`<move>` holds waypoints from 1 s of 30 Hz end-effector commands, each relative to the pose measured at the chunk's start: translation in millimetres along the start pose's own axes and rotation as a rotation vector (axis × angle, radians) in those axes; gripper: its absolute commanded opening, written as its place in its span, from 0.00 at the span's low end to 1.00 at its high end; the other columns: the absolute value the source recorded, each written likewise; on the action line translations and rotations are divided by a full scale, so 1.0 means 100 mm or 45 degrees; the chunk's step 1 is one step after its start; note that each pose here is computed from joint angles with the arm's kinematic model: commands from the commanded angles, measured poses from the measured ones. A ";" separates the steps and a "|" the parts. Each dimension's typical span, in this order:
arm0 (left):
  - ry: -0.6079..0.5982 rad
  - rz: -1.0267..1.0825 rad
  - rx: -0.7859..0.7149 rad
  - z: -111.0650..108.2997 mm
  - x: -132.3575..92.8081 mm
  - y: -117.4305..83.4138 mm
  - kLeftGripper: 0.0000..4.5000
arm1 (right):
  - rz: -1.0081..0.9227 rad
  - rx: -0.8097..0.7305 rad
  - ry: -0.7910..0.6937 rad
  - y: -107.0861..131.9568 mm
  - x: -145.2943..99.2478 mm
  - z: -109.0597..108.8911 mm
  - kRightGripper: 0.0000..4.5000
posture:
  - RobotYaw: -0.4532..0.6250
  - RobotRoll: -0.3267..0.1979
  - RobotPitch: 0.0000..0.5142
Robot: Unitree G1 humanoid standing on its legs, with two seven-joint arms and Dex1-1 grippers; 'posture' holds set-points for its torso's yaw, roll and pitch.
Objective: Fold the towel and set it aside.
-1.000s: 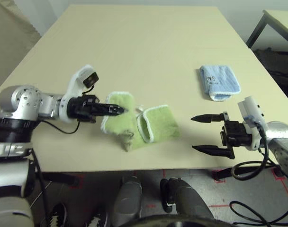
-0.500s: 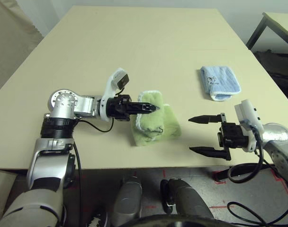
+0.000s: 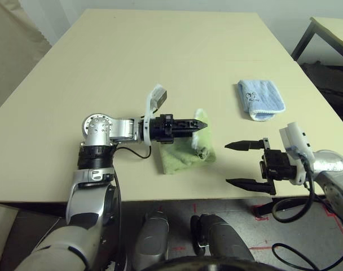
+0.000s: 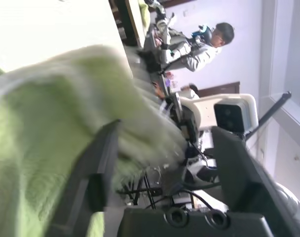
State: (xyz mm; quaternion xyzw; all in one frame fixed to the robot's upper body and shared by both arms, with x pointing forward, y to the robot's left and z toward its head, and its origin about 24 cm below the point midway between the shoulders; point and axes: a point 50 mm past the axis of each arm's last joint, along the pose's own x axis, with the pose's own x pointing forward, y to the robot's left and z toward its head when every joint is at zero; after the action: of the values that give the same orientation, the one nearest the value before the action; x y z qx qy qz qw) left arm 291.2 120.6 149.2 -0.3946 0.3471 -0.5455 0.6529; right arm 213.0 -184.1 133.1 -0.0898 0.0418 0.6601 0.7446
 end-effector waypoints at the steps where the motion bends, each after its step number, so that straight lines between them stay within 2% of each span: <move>1: -0.054 0.055 0.042 0.05 -0.03 -0.01 1.00 | -0.018 -0.005 0.007 -0.01 0.00 0.03 1.00 | 0.47 0.62 0.27; 6: -0.135 0.142 0.182 0.07 -0.24 -0.06 1.00 | -0.141 0.012 -0.046 -0.11 0.02 0.10 1.00 | 0.46 0.62 0.27; 10: -0.053 0.205 0.506 -0.13 -0.39 -0.17 1.00 | -0.181 0.033 -0.114 -0.19 0.13 0.16 1.00 | 0.47 0.62 0.28; 12: 0.007 0.189 0.664 -0.23 -0.39 -0.22 1.00 | -0.173 0.050 -0.129 -0.22 0.22 0.16 0.93 | 0.48 0.62 0.28; 14: 0.057 0.212 0.864 -0.31 -0.40 -0.23 0.91 | -0.133 0.073 -0.130 -0.25 0.35 0.13 0.83 | 0.49 0.62 0.28; 16: 0.105 0.192 1.019 -0.40 -0.41 -0.24 0.79 | -0.087 0.083 -0.124 -0.25 0.46 0.11 0.65 | 0.50 0.62 0.28; 20: 0.049 0.132 1.190 -0.48 -0.35 -0.24 0.47 | 0.005 0.109 -0.101 -0.22 0.60 0.04 0.32 | 0.51 0.62 0.28; 24: 0.079 0.165 1.385 -0.59 -0.30 -0.09 0.17 | 0.080 0.138 -0.005 -0.18 0.71 -0.11 0.03 | 0.52 0.62 0.28; 26: 0.081 0.207 1.432 -0.62 -0.29 0.01 0.01 | 0.084 0.145 0.030 -0.19 0.75 -0.18 0.00 | 0.52 0.62 0.28; 30: 0.090 0.322 1.461 -0.70 -0.35 0.26 0.01 | 0.047 0.165 0.074 -0.23 0.80 -0.28 0.00 | 0.52 0.62 0.28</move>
State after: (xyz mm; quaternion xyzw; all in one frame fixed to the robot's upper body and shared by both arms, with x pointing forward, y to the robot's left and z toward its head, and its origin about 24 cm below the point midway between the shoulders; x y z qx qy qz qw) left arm 236.1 145.5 107.1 0.0697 0.0507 -0.5842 0.8070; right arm 244.5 -113.6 96.5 -0.0486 0.1005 0.6730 0.7312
